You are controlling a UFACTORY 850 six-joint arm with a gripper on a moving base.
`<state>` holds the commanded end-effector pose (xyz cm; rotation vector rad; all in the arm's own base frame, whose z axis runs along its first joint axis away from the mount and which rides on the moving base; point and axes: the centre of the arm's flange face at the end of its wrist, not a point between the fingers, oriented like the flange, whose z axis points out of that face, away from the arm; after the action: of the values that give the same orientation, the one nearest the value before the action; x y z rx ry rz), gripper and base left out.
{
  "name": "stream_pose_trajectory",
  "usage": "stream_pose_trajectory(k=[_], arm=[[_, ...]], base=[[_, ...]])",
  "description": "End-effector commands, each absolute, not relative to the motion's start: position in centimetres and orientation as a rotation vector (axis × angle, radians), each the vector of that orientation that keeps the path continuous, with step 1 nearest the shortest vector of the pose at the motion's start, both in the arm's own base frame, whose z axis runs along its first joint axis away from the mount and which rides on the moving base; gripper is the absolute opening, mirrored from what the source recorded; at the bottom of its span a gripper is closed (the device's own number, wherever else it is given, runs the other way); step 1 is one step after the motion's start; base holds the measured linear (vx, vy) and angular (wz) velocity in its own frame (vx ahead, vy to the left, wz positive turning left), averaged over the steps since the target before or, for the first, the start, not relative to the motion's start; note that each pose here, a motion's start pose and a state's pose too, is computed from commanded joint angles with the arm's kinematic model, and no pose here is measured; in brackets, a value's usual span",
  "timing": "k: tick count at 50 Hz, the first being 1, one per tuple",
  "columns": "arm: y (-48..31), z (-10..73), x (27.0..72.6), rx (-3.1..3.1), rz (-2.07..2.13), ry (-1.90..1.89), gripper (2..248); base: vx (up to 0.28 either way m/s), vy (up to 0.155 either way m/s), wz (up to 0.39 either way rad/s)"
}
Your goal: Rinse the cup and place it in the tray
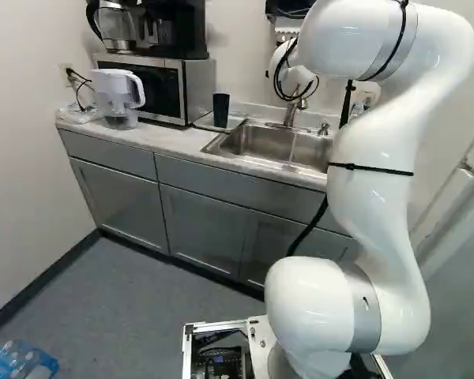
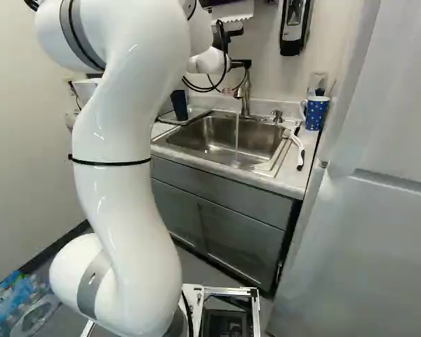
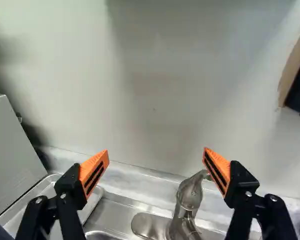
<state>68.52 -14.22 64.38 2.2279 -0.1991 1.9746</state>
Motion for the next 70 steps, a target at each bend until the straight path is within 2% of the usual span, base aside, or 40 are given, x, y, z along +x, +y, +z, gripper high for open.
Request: stream_pose_trajectory(k=[70], arm=[[-12.6,64.3,65.1,2.318,1.894,-0.191,247]], base=[[0.000,0.000,0.000]])
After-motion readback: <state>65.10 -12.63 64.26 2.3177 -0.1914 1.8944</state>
